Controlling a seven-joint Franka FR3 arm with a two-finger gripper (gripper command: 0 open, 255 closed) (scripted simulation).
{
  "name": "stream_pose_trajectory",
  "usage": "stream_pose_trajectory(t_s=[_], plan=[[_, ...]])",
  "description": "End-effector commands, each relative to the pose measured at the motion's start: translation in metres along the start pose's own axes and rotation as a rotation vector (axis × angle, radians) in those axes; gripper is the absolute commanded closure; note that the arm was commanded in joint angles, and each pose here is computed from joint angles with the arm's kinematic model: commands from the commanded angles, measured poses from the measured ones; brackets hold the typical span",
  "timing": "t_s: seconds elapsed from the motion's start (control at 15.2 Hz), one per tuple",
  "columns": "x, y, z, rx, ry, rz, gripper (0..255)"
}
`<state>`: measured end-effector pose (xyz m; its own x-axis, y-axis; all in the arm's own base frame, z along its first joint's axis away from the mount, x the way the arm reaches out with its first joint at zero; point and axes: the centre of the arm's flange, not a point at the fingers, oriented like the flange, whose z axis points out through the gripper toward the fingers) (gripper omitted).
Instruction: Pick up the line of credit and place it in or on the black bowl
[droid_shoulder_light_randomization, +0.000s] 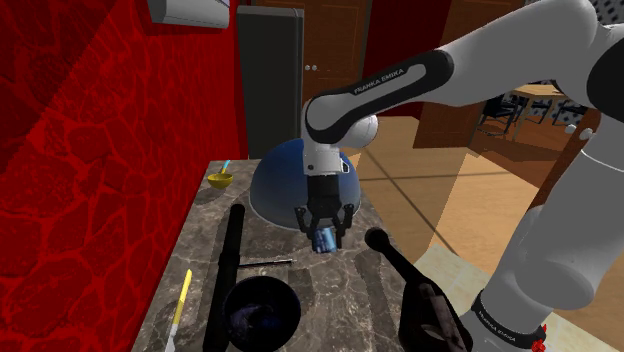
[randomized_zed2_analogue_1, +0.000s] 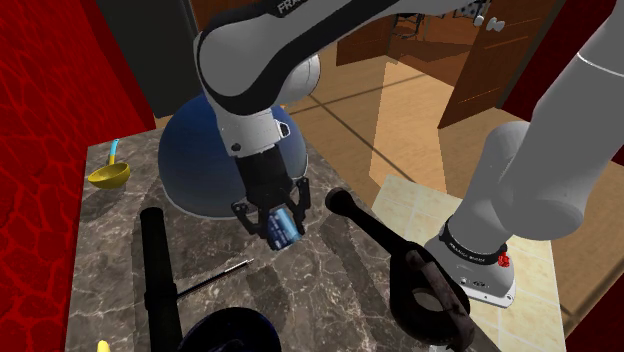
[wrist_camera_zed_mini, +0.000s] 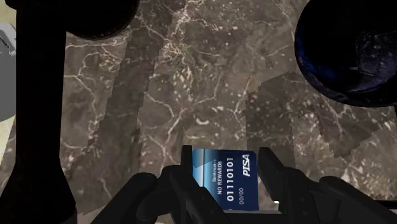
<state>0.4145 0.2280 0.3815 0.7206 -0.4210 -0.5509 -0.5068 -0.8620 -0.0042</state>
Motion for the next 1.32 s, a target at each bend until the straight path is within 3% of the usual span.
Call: stream_pose_trajectory(t_s=[0.0,1.25], plan=[[-0.005,0.0,-0.008,0.0,0.0,0.0,255],[-0.059,-0.001,-0.089,0.0,0.0,0.0,255]])
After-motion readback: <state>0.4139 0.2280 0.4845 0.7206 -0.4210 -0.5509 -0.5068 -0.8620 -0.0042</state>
